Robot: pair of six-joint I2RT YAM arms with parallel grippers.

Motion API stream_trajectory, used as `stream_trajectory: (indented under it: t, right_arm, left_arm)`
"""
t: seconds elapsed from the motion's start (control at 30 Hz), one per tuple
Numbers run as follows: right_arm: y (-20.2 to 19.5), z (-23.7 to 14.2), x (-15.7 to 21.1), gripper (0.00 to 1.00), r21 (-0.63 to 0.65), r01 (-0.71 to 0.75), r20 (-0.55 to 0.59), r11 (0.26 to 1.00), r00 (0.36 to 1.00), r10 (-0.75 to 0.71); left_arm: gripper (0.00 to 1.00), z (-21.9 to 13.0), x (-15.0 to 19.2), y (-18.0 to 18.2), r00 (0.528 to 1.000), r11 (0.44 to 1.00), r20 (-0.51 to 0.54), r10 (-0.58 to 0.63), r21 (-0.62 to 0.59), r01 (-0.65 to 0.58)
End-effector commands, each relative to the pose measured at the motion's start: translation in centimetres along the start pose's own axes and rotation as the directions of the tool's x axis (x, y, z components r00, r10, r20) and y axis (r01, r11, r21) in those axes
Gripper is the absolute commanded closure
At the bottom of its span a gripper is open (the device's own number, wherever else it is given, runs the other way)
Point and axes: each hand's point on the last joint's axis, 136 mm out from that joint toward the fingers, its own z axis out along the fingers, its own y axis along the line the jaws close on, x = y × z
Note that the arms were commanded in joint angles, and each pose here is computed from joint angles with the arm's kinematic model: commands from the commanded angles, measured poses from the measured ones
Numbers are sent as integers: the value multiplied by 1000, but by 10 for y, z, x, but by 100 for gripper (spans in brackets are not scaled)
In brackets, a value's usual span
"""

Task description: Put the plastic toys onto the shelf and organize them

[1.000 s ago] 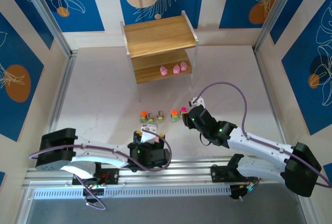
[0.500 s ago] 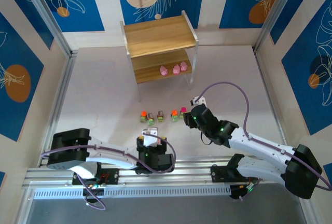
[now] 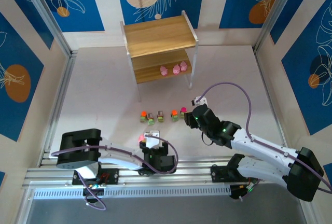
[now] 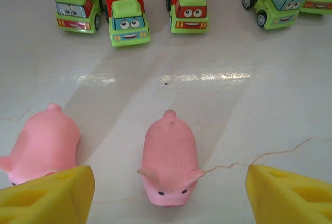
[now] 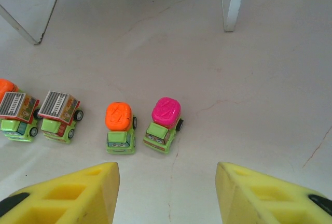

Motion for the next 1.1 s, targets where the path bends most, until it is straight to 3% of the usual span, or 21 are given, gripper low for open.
stream_trajectory:
  t: [0.0, 0.47, 1.07]
  right_arm:
    - [1, -3, -3, 48, -16, -22, 4, 1000, 1000, 22]
    - [1, -5, -3, 60, -24, -33, 8, 999, 999, 34]
    - [-2, -4, -1, 67, -17, -38, 5, 999, 999, 38]
  left_arm:
    - [26, 6, 8, 7, 1000, 999, -14, -24, -25, 24]
    - [30, 18, 12, 10, 999, 998, -18, -36, -46, 35]
    - [41, 31, 14, 3, 999, 1000, -28, -24, -16, 24]
